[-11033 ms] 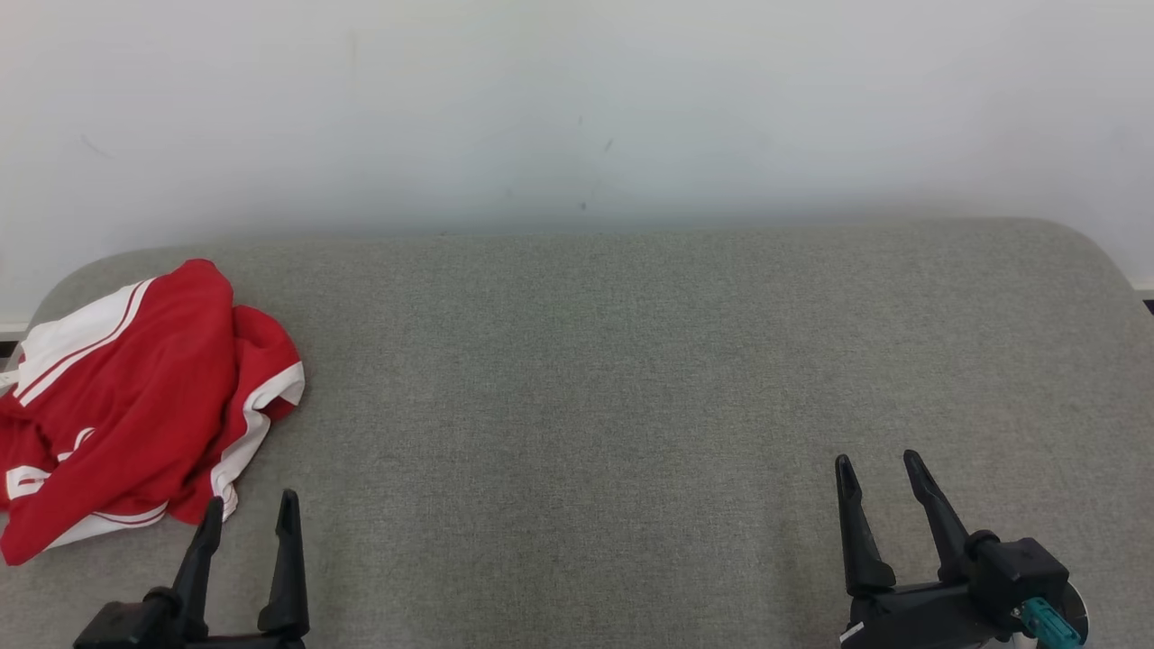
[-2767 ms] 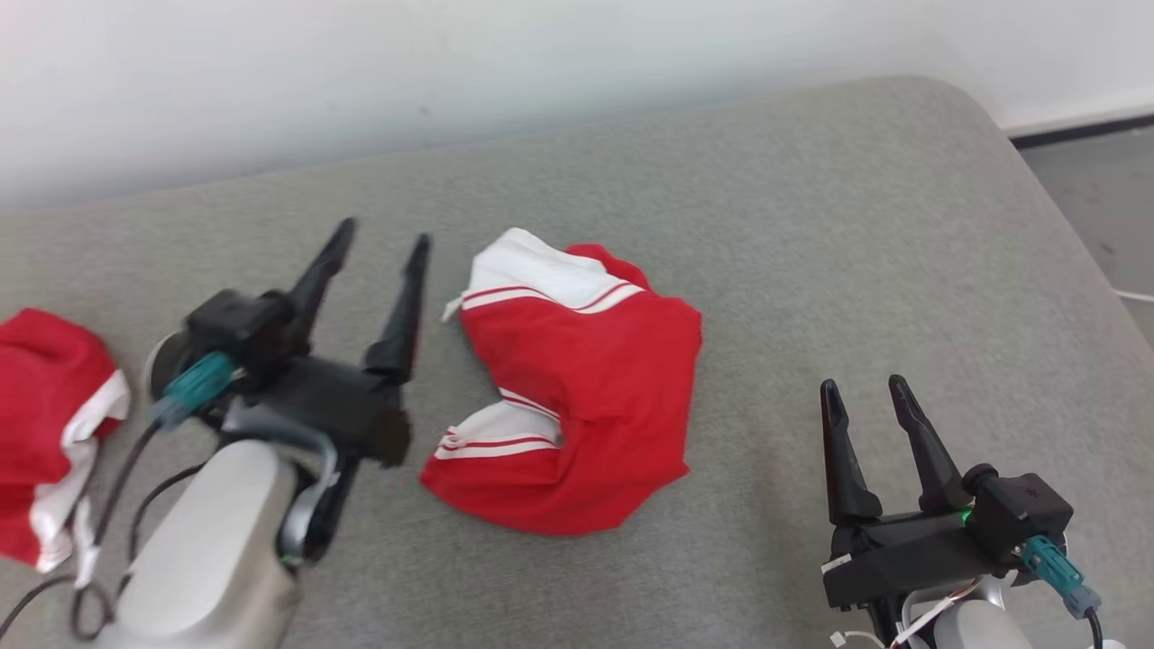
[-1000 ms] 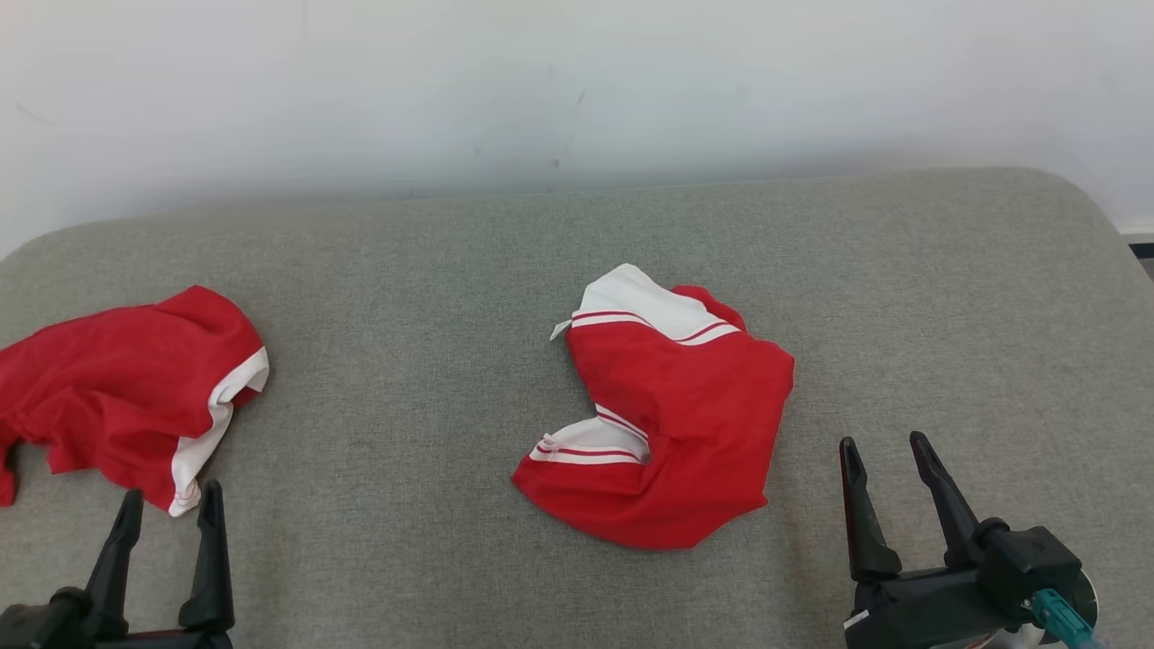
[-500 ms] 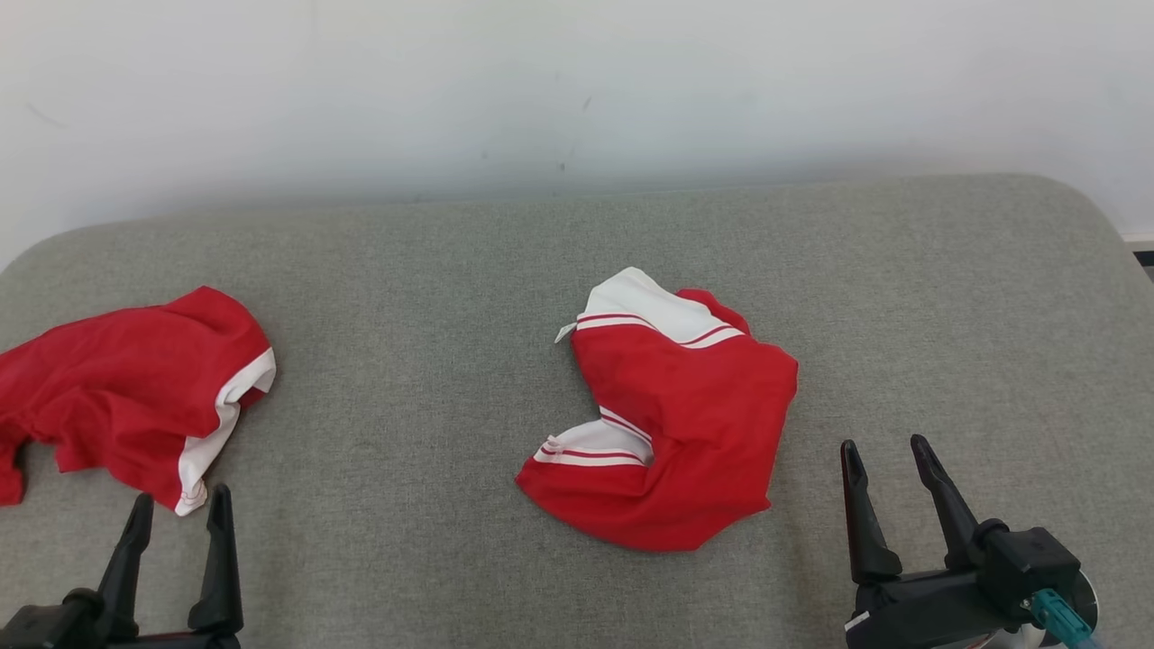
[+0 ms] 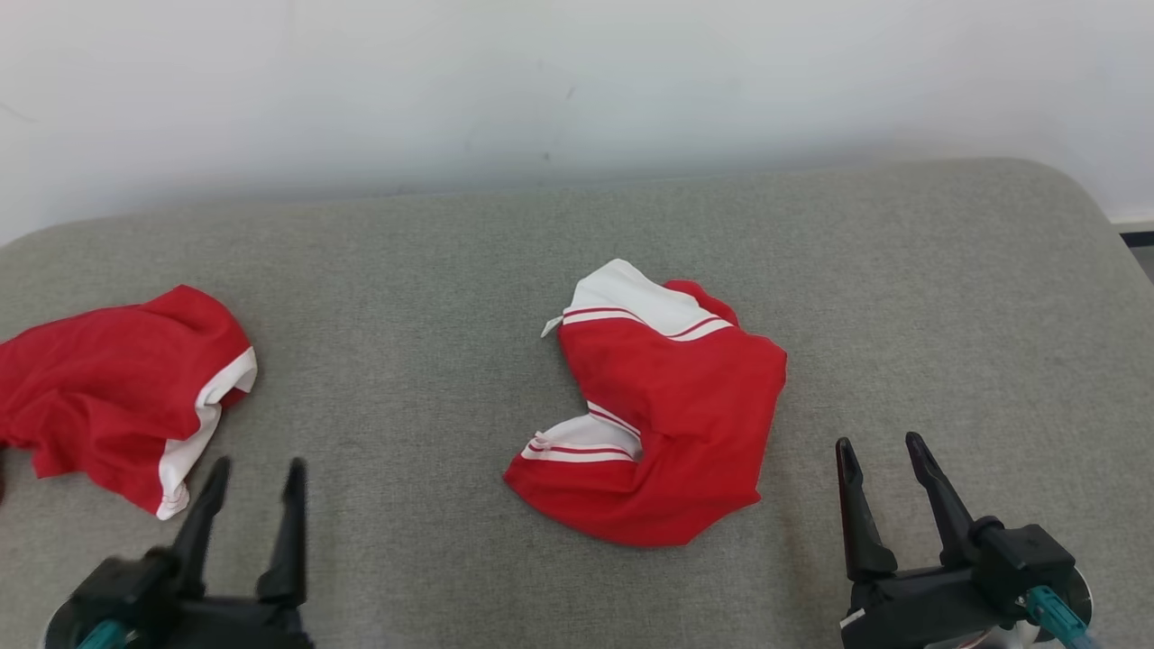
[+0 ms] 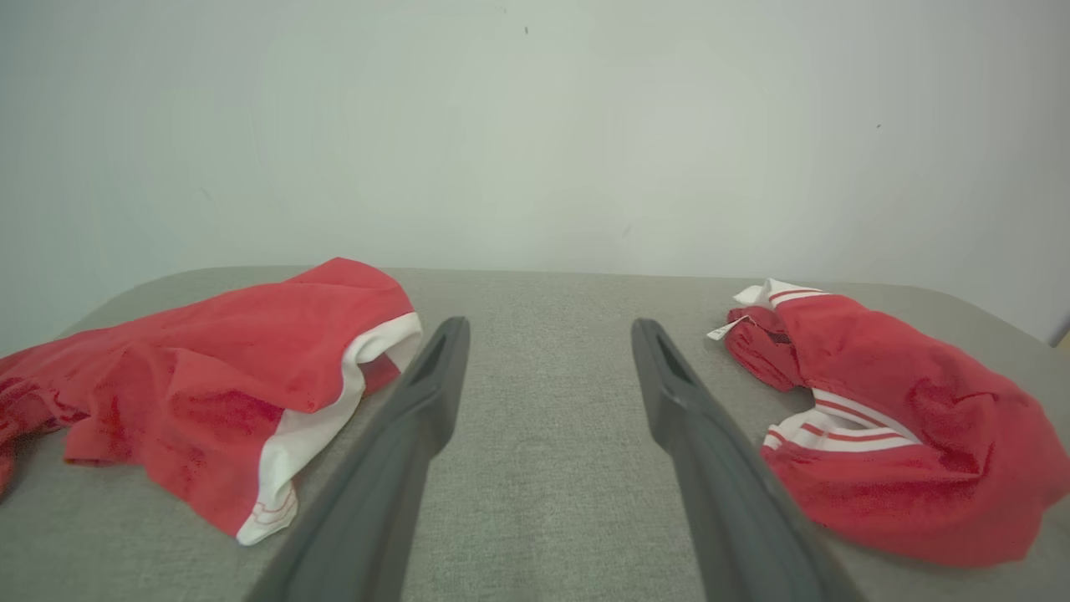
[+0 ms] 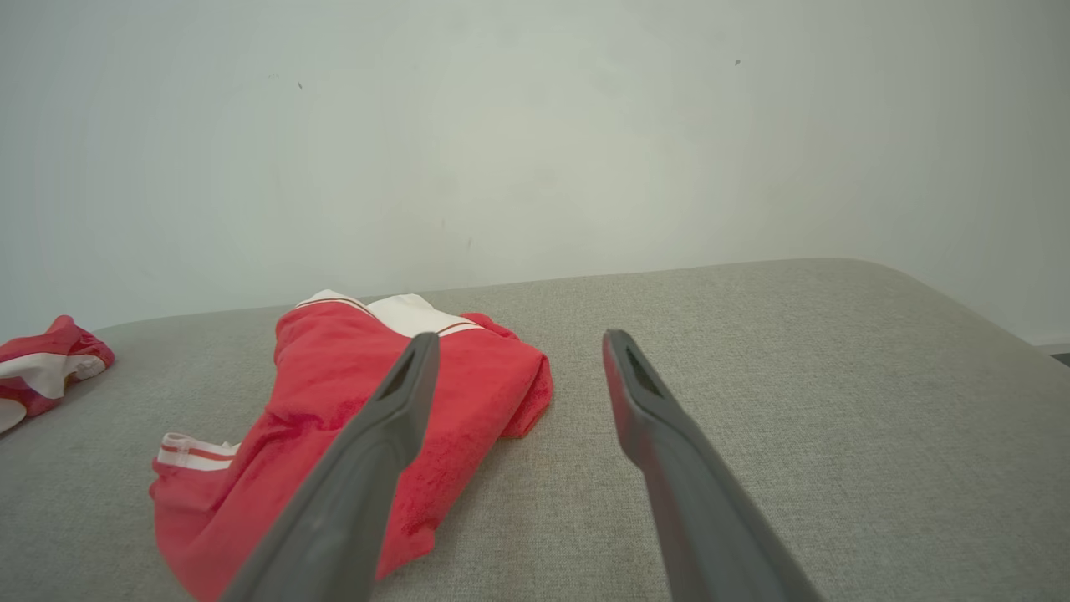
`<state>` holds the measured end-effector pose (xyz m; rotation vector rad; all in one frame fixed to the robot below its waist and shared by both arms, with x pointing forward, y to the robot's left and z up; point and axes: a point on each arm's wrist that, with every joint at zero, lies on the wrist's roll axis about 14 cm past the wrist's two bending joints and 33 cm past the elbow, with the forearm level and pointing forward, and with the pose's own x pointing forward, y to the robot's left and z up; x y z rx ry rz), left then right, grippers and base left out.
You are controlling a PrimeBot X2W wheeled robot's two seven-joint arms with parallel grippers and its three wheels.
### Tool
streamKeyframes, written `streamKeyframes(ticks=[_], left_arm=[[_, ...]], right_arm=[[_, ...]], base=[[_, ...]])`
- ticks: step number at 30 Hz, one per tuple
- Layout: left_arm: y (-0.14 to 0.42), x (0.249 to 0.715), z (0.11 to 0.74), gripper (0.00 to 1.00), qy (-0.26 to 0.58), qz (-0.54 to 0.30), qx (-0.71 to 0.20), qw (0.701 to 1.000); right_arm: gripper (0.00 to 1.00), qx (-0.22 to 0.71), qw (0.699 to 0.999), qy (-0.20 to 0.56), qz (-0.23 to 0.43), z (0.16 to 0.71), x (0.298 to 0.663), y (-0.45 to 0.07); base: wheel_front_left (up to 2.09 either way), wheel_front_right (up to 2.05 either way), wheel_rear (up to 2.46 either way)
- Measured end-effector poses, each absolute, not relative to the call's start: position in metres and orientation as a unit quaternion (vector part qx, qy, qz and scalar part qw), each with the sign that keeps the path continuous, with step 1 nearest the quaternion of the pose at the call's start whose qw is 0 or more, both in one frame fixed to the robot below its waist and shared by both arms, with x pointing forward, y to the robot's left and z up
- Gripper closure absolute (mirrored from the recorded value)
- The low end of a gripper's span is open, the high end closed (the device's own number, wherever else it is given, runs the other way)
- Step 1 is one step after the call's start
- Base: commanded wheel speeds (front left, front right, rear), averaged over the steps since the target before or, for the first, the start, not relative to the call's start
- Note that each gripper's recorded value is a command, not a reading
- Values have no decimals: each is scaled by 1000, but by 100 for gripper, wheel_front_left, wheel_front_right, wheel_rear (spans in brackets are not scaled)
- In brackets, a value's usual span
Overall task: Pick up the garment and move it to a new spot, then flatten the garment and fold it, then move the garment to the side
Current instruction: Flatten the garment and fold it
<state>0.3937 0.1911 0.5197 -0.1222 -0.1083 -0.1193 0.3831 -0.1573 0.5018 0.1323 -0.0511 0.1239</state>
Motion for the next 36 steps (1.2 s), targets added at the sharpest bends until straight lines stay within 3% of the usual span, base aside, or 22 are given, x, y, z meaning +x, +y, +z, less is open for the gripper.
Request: streamKeyframes(ticks=[17, 32, 33, 36], left_arm=[[57, 434, 479, 0, 30, -271, -43, 961], [11, 442, 423, 0, 116, -333, -47, 935], [9, 441, 422, 100, 118, -336, -48, 933], [9, 444, 427, 100, 113, -332, -57, 935]], right_arm=[[0, 70, 997, -18, 10, 493, 380, -191], [0, 68, 997, 1, -42, 479, 367, -223], [0, 68, 997, 1, -44, 480, 366, -225], [0, 68, 997, -4, -47, 482, 365, -227]], base=[[0, 0, 0], [0, 0, 0], [0, 0, 0], [0, 0, 0]])
